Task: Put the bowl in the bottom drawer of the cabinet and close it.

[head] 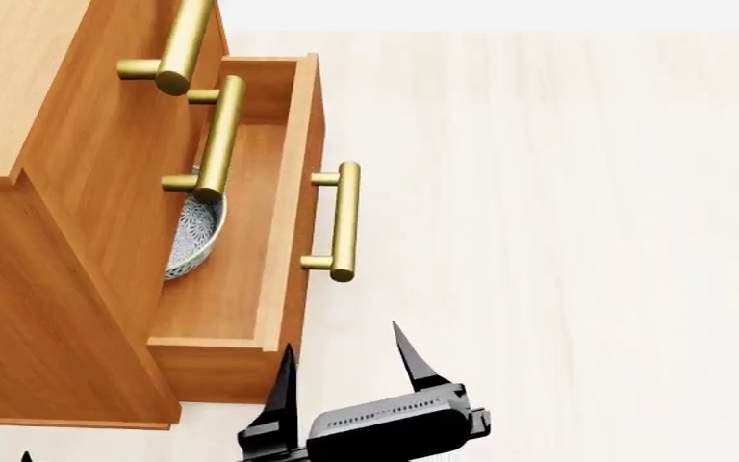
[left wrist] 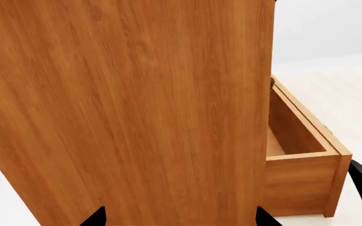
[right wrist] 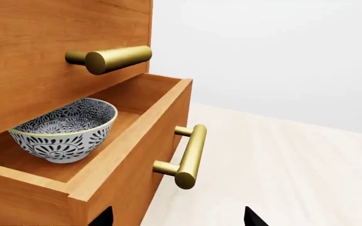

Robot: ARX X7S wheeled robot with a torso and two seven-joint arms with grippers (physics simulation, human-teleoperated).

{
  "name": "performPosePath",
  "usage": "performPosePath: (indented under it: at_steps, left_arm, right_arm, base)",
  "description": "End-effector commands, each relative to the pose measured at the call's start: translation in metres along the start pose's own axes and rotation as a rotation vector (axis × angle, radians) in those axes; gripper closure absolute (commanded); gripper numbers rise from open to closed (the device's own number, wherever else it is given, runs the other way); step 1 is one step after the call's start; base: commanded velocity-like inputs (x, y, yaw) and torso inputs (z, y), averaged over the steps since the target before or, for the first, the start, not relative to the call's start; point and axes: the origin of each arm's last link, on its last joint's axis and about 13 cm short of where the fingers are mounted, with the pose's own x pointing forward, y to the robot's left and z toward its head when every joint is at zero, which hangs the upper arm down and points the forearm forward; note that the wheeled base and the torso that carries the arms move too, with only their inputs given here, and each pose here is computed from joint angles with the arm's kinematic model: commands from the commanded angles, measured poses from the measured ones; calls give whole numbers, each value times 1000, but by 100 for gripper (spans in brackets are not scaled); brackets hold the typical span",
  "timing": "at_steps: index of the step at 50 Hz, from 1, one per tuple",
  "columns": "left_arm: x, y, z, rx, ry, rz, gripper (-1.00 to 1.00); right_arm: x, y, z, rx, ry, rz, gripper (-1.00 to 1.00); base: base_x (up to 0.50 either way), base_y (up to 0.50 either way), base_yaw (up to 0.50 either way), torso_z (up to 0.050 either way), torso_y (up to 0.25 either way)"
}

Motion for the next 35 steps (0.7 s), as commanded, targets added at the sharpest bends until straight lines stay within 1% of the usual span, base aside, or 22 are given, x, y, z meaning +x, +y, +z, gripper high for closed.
performPosePath:
  at_steps: [1, 17, 26, 32, 35]
  left_arm:
    - [-3, -4, 9, -83, -28, -48, -100]
    - [-3, -3, 9, -86, -25, -49, -100]
    - [-3, -3, 9, -83, -25, -49, -100]
    - [-2, -3, 9, -85, -23, -46, -100]
    - [-2, -3, 9, -85, -22, -47, -100]
  right_arm:
    - [5, 15, 7, 8, -14, 90, -100]
    - [5, 33, 11, 29, -23, 140, -100]
    - [8, 37, 6, 31, -15, 147, -100]
    - [17, 37, 10, 20, -19, 154, -100]
    - [21, 38, 11, 27, -15, 161, -100]
  base:
    - [0, 0, 0, 0, 0]
    - [0, 0, 0, 0, 0]
    - [0, 0, 0, 0, 0]
    - [0, 0, 0, 0, 0]
    - [0, 0, 0, 0, 0]
